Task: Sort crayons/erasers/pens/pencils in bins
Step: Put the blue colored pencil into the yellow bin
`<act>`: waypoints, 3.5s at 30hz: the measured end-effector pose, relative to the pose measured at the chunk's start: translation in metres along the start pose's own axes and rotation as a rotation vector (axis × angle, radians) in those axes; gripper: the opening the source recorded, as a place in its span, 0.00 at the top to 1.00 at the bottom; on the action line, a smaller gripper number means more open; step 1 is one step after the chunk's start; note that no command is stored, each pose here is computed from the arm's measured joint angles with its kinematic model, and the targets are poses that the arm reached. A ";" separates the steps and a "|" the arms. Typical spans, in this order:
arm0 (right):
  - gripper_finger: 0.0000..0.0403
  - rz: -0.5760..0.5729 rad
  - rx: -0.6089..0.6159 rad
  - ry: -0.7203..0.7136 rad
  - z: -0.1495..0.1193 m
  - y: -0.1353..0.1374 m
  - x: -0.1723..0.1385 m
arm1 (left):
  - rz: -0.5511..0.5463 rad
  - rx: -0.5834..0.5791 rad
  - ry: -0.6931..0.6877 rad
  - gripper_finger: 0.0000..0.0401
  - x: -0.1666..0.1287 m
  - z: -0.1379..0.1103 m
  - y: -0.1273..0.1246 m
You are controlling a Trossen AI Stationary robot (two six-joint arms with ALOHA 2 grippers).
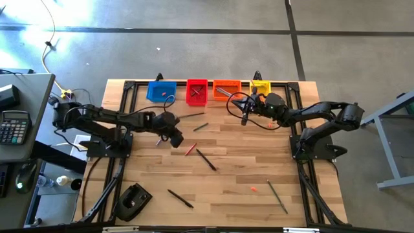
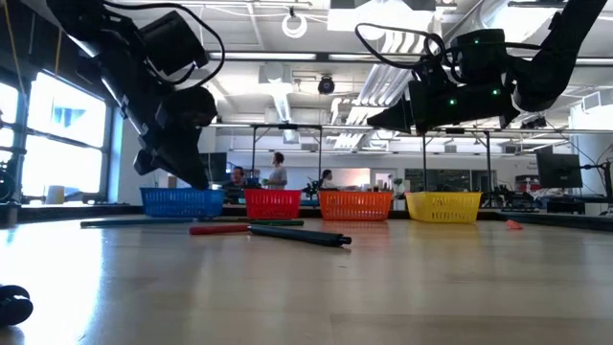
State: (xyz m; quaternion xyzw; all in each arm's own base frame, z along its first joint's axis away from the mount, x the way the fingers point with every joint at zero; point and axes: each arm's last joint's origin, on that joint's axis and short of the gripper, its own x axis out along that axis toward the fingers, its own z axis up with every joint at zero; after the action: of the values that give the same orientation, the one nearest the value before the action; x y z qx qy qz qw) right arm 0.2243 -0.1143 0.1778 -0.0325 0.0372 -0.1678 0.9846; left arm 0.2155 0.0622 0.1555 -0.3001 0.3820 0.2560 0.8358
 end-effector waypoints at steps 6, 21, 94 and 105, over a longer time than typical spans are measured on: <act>1.00 0.000 0.000 0.001 0.000 0.000 0.000 | -0.040 0.032 0.026 1.00 0.000 -0.003 -0.004; 1.00 -0.001 0.010 0.021 -0.002 0.000 0.000 | 0.181 -0.019 0.307 0.99 -0.022 -0.013 -0.011; 1.00 0.018 0.014 0.019 -0.002 0.001 0.000 | 0.297 -0.011 0.409 0.97 -0.010 -0.057 0.019; 1.00 0.018 0.014 0.019 -0.002 0.001 0.000 | 0.241 -0.033 0.409 0.97 -0.015 -0.056 0.017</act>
State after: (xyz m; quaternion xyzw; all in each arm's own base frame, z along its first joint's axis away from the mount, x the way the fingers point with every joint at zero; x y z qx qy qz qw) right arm 0.2244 -0.1138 0.1759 -0.0236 0.0455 -0.1594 0.9859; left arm 0.1686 0.0318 0.1322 -0.3116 0.5721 0.2940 0.6994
